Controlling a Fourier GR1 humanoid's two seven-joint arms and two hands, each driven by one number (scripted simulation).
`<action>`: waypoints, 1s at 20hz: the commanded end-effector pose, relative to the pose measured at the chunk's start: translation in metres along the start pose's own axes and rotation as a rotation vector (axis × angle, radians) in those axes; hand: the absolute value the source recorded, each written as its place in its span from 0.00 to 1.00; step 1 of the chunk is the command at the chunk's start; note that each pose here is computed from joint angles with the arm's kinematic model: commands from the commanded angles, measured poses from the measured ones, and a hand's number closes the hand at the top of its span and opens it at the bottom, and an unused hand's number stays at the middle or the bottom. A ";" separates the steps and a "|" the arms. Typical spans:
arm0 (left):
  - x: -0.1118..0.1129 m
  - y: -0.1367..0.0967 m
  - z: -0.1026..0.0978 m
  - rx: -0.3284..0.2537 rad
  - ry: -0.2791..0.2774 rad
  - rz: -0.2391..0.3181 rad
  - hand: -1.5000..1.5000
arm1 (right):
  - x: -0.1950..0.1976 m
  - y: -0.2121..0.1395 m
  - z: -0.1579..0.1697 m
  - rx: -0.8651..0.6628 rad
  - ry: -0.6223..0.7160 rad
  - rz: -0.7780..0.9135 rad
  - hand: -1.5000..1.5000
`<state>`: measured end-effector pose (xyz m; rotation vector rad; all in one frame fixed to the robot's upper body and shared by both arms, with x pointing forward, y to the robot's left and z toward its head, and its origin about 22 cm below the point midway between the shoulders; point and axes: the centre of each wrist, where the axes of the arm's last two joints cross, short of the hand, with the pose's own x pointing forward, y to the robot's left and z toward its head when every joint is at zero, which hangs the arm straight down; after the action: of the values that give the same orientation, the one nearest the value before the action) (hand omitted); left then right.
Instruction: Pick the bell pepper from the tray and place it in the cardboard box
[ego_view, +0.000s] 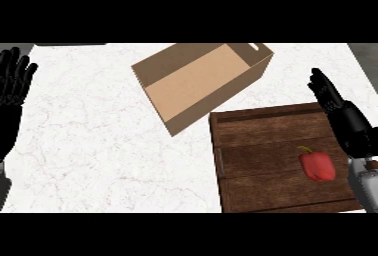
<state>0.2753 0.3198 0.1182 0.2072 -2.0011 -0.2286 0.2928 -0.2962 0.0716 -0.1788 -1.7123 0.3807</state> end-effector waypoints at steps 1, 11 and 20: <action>0.006 -0.018 -0.006 -0.050 0.057 -0.008 0.50 | -0.007 0.008 0.023 -0.082 0.074 -0.036 0.00; -0.040 -0.074 0.038 -0.254 0.343 0.056 0.50 | -0.038 -0.024 0.087 -0.276 0.311 0.672 0.00; -0.042 -0.096 0.037 -0.263 0.373 0.032 0.50 | 0.056 -0.002 0.115 -0.267 0.256 1.002 0.00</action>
<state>0.2647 0.2462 0.0423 0.0315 -1.5945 -0.3850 0.1884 -0.3145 0.0738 -1.1394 -1.3503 0.7583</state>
